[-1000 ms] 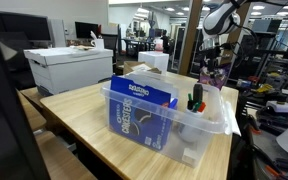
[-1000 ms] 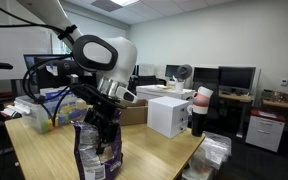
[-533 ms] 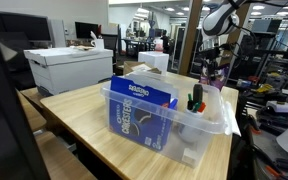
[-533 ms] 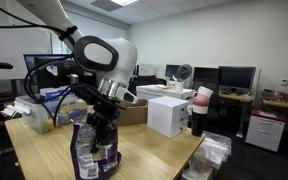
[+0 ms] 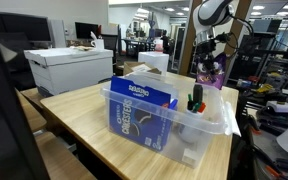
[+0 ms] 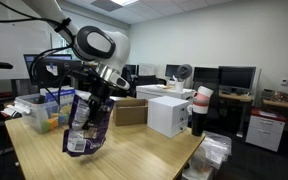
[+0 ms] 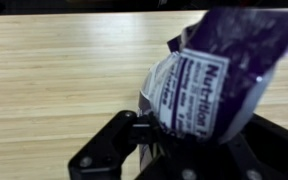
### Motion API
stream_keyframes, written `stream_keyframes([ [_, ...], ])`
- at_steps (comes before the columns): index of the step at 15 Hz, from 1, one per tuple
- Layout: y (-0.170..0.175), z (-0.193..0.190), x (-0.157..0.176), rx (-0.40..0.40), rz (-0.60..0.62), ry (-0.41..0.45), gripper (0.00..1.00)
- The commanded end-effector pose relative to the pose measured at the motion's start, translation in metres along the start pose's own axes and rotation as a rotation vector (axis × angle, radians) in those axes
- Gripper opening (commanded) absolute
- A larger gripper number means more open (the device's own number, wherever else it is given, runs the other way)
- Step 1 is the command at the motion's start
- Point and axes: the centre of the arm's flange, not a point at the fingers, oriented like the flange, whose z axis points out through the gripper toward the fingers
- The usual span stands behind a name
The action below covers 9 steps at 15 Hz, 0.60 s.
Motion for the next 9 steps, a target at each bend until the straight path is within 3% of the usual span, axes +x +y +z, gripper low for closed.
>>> stream_keyframes([
  [1,-0.039,-0.039,-0.013,-0.055,-0.040,0.015,0.04],
  [6,-0.135,-0.093,-0.034,-0.159,-0.239,0.095,0.04],
  [9,-0.164,-0.106,-0.042,-0.186,-0.307,0.129,0.04],
])
